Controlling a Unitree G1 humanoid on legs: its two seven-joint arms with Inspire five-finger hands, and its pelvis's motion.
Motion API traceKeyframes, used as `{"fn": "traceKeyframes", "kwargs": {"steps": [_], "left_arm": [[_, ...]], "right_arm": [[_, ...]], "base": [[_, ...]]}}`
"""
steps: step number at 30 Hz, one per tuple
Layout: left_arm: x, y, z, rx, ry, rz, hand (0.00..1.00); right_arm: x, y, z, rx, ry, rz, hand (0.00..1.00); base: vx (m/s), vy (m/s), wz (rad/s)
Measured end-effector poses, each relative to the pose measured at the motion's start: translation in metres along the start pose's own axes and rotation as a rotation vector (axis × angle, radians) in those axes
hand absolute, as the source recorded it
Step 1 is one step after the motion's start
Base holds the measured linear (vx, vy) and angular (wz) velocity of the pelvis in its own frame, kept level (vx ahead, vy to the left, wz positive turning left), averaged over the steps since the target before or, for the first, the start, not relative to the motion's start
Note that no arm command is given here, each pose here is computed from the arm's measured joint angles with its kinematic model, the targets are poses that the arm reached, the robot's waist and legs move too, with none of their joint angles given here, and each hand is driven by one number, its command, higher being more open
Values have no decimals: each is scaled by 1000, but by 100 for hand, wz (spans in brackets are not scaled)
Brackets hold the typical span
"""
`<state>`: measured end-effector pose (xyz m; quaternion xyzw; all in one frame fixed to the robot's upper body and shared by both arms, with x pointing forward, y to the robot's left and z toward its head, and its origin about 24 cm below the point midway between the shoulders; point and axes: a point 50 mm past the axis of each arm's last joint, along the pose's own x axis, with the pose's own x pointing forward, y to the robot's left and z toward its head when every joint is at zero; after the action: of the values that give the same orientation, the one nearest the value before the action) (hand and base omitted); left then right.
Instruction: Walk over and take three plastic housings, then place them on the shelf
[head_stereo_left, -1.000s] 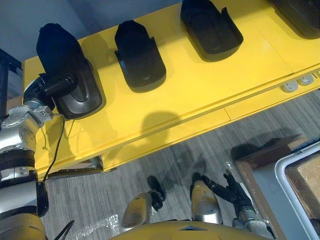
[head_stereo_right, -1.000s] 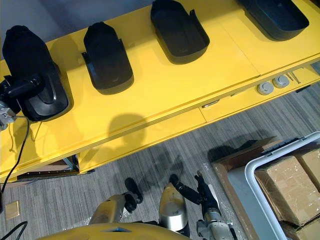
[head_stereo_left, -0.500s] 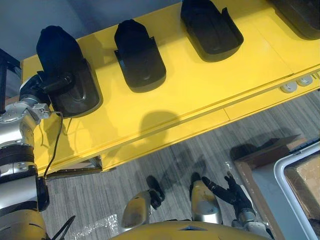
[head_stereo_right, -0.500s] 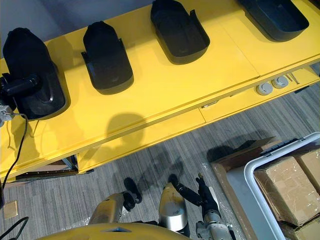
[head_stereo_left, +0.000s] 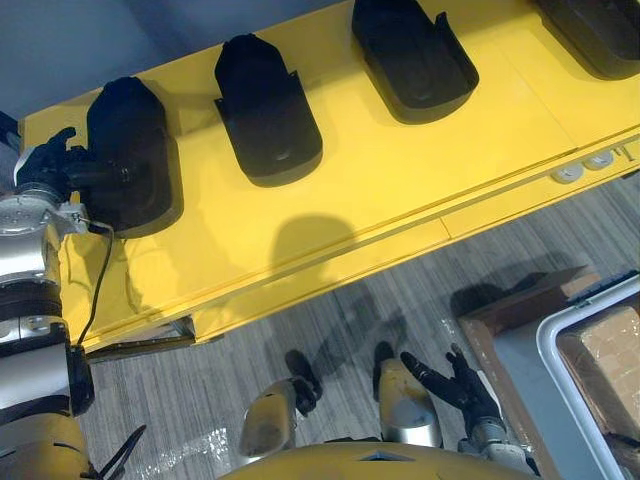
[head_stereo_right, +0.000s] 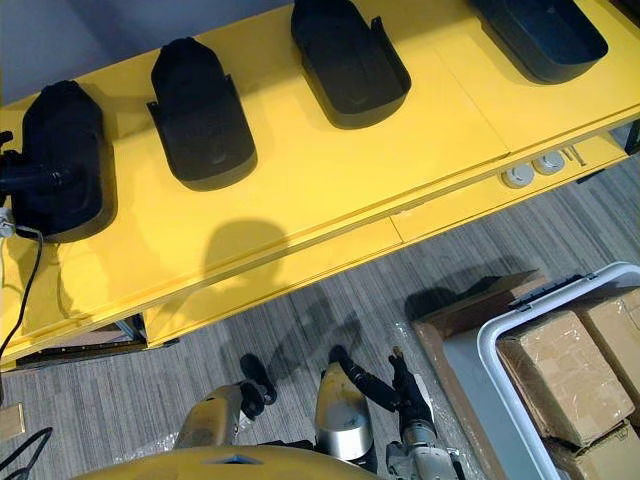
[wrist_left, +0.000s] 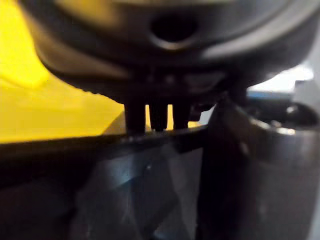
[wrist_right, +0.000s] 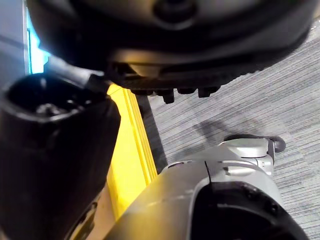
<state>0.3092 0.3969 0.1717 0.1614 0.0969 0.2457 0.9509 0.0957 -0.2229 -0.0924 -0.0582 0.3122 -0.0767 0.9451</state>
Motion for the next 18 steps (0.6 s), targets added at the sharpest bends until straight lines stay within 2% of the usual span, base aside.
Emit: {"fn": "traceKeyframes", "kwargs": {"steps": [11, 18], "left_arm": [[2, 5, 10, 121, 19, 86, 100], [0, 20, 15, 364, 47, 214, 100]], "right_arm": [[-1, 1, -11, 3, 45, -7, 100], [-3, 7, -23, -37, 98, -10, 100]], "base": [[-5, -7, 3], [2, -10, 4]]}}
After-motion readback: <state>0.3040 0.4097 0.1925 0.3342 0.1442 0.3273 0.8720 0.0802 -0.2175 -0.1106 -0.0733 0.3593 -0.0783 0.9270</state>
